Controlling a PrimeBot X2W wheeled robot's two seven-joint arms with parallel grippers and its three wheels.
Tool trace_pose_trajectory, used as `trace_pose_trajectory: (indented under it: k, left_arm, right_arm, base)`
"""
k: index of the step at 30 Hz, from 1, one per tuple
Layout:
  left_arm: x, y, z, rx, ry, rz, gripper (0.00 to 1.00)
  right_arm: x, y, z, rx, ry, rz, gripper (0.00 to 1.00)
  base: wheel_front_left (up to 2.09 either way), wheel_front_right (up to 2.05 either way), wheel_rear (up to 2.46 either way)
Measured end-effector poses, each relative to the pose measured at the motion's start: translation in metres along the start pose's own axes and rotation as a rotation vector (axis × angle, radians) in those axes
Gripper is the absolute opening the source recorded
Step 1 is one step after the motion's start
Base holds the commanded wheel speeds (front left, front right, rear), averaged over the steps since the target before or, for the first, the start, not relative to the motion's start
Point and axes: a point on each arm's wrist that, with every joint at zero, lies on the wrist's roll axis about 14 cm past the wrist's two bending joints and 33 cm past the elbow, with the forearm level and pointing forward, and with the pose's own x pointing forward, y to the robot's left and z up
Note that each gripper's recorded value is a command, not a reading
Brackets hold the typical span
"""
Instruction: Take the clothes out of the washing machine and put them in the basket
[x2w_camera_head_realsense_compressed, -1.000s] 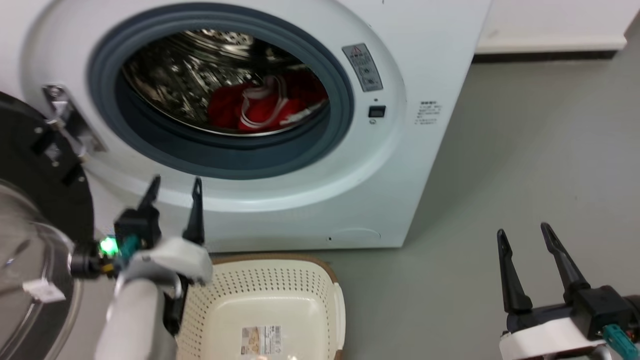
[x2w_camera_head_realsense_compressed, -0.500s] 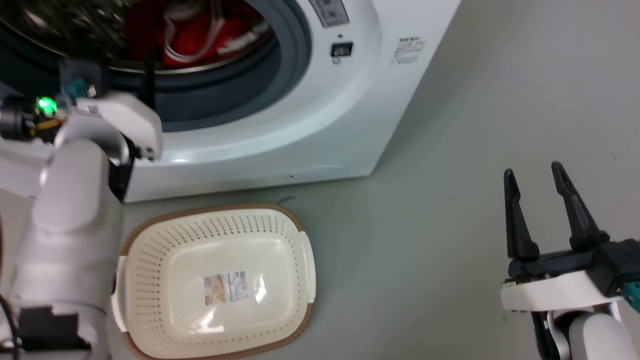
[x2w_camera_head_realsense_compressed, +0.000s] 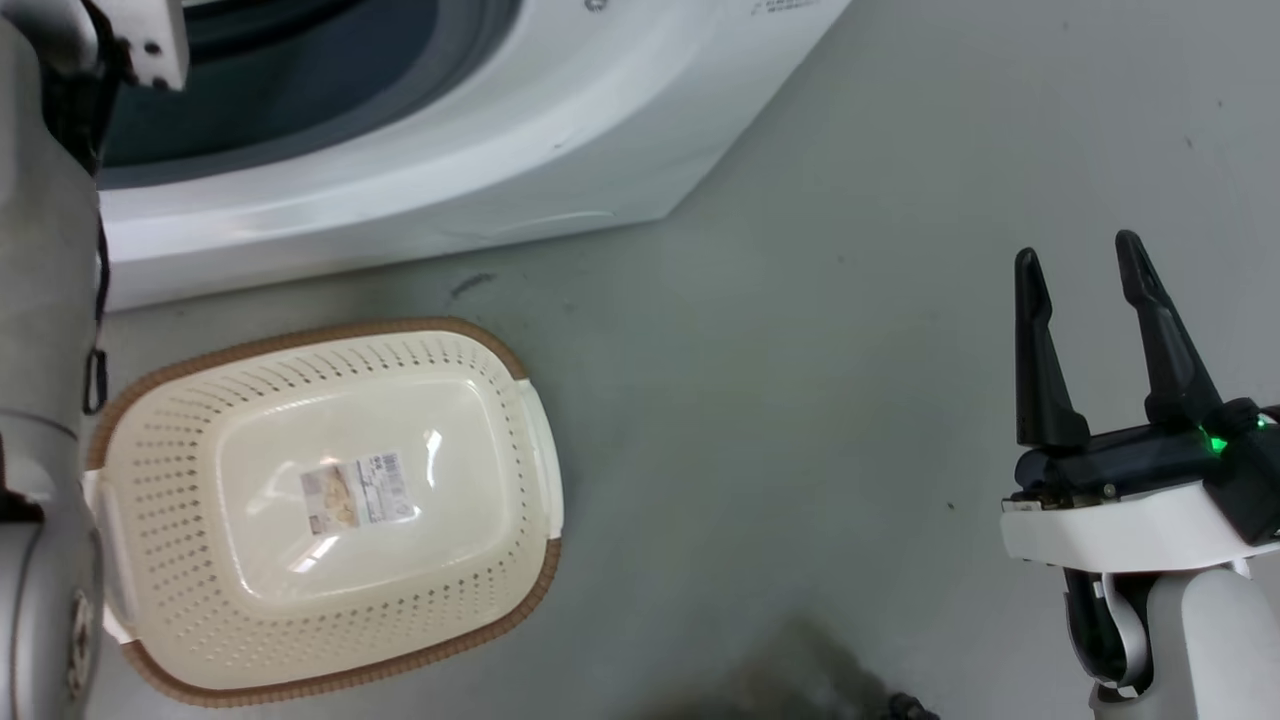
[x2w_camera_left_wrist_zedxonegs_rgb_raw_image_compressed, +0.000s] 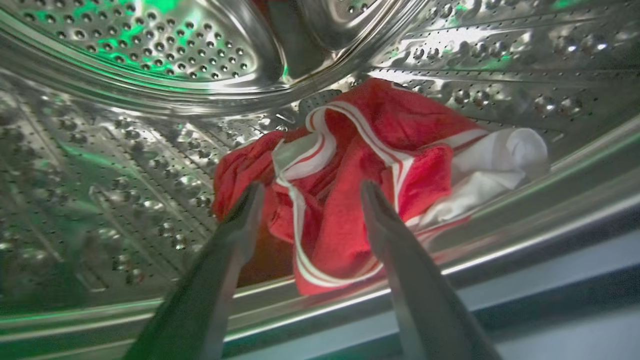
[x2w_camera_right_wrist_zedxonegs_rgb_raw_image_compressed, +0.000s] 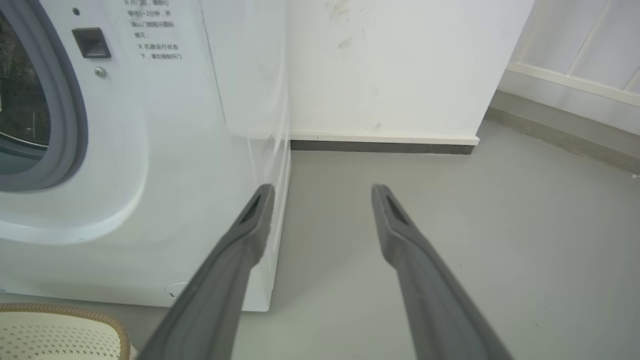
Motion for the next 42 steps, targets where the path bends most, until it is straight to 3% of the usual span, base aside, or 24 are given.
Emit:
trace_pose_trajectory:
  k: [8, 14, 23, 24, 25, 26, 42]
  left_arm:
    - [0.040, -0.007, -0.024, -0.035, 0.174, -0.035, 1.00]
    - [0.057, -0.007, -0.052, -0.002, 0.314, -0.044, 1.00]
    - [0.066, -0.012, -0.071, 0.002, 0.380, -0.064, 1.00]
    - [0.066, -0.013, -0.072, 0.000, 0.384, -0.067, 0.96]
    - [0.066, -0.012, -0.071, 0.007, 0.380, -0.066, 0.33]
    - [0.066, -0.012, -0.070, 0.011, 0.372, -0.065, 0.00]
    - [0.037, -0.029, -0.031, -0.068, 0.205, -0.113, 0.00]
  right_arm:
    - [0.008, -0.005, -0.024, -0.004, 0.054, -0.014, 1.00]
    - [0.017, -0.006, -0.037, -0.005, 0.076, -0.012, 1.00]
    - [0.018, -0.009, -0.048, -0.003, 0.101, -0.022, 1.00]
    - [0.018, -0.009, -0.048, -0.003, 0.101, -0.022, 1.00]
    - [0.018, -0.008, -0.048, -0.002, 0.101, -0.022, 1.00]
    - [0.018, -0.008, -0.048, -0.001, 0.100, -0.021, 1.00]
    - [0.018, 0.003, -0.019, -0.001, 0.029, 0.014, 1.00]
  base:
    - [0.00, 0.00, 0.00]
    - [0.00, 0.00, 0.00]
    - [0.00, 0.00, 0.00]
    - [0.00, 0.00, 0.00]
    - [0.00, 0.00, 0.00]
    - [0.00, 0.00, 0.00]
    - [0.00, 0.00, 0.00]
